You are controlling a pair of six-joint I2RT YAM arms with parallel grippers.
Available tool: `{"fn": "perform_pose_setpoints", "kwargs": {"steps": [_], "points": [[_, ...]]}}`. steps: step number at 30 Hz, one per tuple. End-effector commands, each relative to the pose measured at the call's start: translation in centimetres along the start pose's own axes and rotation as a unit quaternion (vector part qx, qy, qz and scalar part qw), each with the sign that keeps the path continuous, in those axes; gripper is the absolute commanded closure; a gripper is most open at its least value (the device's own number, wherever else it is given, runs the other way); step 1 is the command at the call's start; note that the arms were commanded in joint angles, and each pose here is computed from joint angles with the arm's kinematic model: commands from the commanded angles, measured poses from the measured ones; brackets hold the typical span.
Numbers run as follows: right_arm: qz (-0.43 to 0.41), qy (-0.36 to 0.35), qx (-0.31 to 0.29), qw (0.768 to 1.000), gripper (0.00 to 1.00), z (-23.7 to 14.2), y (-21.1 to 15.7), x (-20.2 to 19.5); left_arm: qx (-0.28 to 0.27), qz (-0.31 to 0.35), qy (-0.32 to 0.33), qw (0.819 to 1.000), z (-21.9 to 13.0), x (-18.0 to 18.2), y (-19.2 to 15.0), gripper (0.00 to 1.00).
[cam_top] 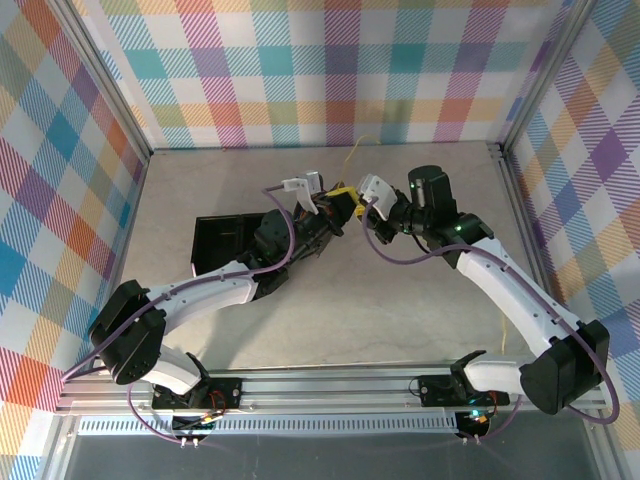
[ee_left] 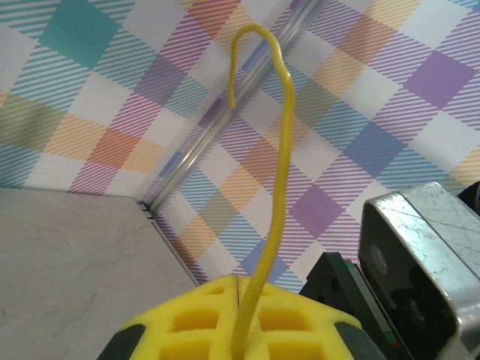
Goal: Wrap the cables
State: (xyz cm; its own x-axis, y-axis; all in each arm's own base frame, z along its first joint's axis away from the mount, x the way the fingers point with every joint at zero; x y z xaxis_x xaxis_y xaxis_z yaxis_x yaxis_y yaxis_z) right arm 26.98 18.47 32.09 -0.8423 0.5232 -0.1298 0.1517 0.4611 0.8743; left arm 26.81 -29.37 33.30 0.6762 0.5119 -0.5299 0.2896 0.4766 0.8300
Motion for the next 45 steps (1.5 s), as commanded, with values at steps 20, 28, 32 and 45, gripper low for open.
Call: {"fn": "perform_pose_setpoints", "kwargs": {"steps": [20,28,32,45], "points": [[-0.190,0.025,0.079,0.978,1.00,0.8,-3.0,1.6,0.261,0.089,0.077,0.958,-5.3,-2.0,10.5,0.00],[-0.278,0.066,0.093,0.954,1.00,1.8,-3.5,4.1,0.350,0.083,0.068,0.931,-3.6,-0.7,9.7,0.08],[-0.292,0.078,0.104,0.948,1.00,2.1,-3.6,4.6,0.376,0.072,0.045,0.923,-2.9,-0.4,8.6,0.16],[-0.285,0.092,0.109,0.948,1.00,2.5,-4.6,5.2,0.341,0.063,0.057,0.936,-2.2,0.3,8.4,1.00]]}}
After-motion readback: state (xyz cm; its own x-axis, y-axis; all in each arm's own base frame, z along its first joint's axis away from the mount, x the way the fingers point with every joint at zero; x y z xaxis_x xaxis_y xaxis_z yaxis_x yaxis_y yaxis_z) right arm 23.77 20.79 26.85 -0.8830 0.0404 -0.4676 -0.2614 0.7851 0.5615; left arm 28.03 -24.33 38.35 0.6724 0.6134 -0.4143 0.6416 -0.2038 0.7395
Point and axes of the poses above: each hand's point on the last joint's axis, 136 mm out from that joint toward the fingers, its own z axis out along the fingers, its own x axis along the line the jaws close on, y = z × x, the point moved 8 cm from there along -z, back along the fingers, and after that the axes turned 7 degrees about z, right-handed, at the moved point
